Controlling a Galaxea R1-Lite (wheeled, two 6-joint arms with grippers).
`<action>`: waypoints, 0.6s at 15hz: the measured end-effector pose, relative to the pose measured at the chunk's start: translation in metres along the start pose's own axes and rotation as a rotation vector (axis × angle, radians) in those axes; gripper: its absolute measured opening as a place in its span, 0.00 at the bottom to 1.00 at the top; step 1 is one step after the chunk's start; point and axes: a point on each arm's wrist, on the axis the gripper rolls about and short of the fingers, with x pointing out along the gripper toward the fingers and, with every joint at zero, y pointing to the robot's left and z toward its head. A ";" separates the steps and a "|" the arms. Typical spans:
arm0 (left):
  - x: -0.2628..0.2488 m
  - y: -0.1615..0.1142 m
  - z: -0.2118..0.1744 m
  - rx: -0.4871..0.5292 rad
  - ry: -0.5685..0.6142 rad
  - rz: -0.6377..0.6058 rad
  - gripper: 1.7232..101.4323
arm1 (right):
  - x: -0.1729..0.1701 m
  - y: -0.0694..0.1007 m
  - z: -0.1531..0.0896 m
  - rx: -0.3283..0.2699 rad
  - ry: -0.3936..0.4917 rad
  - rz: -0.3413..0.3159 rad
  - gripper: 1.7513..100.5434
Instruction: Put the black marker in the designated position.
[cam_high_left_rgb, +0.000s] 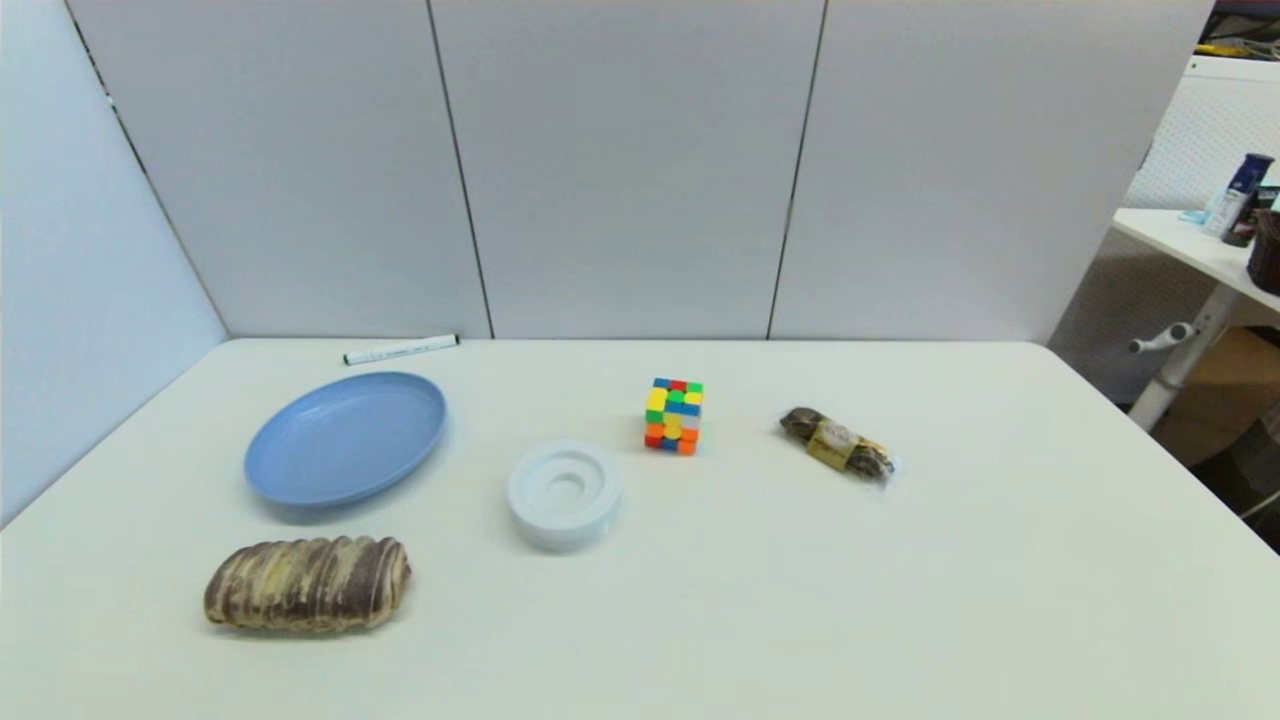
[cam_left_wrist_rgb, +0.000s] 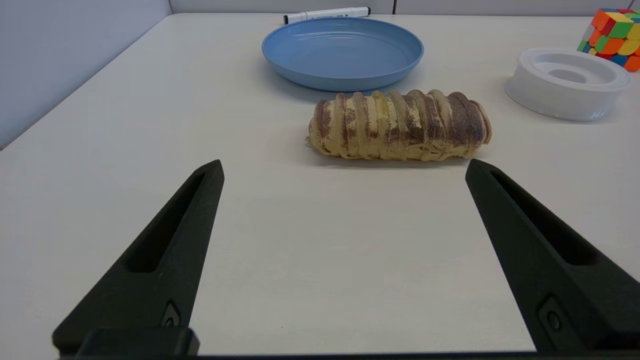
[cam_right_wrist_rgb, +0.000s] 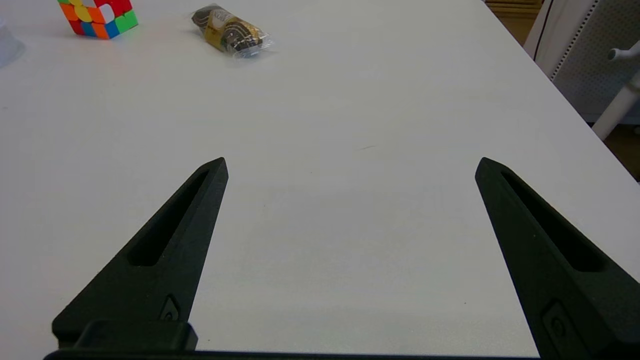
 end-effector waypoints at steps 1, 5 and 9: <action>0.000 0.000 0.000 0.000 0.000 0.000 0.96 | 0.000 0.000 0.000 0.000 0.000 0.000 0.97; 0.000 0.000 0.000 0.000 0.000 0.000 0.96 | 0.000 0.000 0.000 0.011 0.000 -0.007 0.97; 0.000 0.000 0.000 0.000 0.000 0.000 0.96 | 0.000 0.000 0.000 0.010 0.000 -0.007 0.97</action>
